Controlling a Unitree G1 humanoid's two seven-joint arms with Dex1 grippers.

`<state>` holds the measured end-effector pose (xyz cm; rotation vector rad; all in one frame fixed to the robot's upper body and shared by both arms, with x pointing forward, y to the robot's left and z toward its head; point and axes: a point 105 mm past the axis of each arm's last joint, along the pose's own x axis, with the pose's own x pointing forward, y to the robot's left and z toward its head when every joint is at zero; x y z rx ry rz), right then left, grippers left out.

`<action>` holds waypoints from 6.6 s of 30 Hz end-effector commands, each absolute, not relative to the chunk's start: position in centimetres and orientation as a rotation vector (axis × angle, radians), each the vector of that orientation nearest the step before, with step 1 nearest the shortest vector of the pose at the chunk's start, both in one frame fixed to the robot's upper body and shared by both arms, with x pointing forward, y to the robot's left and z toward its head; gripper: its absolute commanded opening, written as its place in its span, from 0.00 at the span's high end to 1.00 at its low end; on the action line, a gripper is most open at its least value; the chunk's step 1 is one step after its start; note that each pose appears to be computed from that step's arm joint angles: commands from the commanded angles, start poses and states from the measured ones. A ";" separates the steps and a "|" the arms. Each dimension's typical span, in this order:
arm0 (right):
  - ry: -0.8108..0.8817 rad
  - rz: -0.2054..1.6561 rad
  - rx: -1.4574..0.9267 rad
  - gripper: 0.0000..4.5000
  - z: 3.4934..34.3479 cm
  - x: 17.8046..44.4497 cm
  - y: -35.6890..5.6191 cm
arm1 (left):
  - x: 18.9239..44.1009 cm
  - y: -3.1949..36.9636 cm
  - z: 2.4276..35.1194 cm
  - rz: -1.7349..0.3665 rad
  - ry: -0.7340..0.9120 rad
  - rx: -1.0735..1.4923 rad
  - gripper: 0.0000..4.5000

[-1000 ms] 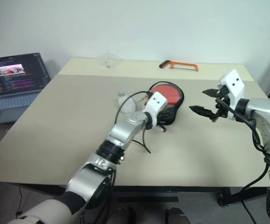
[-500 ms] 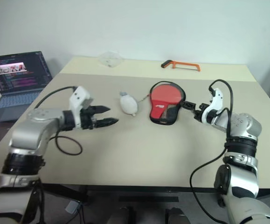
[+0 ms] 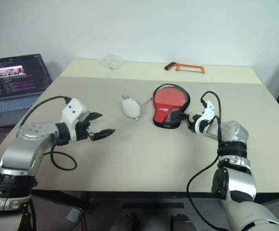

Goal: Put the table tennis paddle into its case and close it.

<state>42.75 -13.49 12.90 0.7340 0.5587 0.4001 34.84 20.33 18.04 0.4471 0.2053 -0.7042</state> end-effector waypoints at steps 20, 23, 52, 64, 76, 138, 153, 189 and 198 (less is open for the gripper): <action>0.527 0.539 0.737 0.00 14.3 43.8 -7.1 | 34.5 19.6 19.1 -0.685 0.158 0.478 0.01; 0.523 0.520 0.736 0.00 14.0 44.1 -7.0 | 34.6 19.4 19.0 -0.684 0.158 0.478 0.01; 0.654 0.610 0.631 1.00 12.2 40.4 -7.7 | 34.8 20.0 18.9 -0.690 0.173 0.492 0.00; 0.849 0.857 0.417 1.00 9.8 28.7 -8.9 | 34.8 20.1 18.7 -0.709 0.188 0.506 0.00; 0.956 0.969 0.428 1.00 7.3 22.0 -8.9 | 35.0 20.1 18.8 -0.720 0.193 0.521 0.00; 0.324 0.808 -0.348 0.01 7.5 33.5 -3.7 | 43.4 15.7 12.8 -0.494 0.378 0.267 0.00; 0.558 0.709 -0.278 0.01 4.5 33.9 -4.9 | 43.9 13.0 12.4 -0.544 0.376 0.282 0.00; 0.631 0.758 -0.168 0.01 5.1 33.6 -4.6 | 42.5 13.9 15.0 -0.606 0.331 0.341 0.00; 0.618 0.756 -0.240 0.01 3.9 34.0 -5.2 | 44.9 12.2 16.2 -0.557 0.294 0.363 0.00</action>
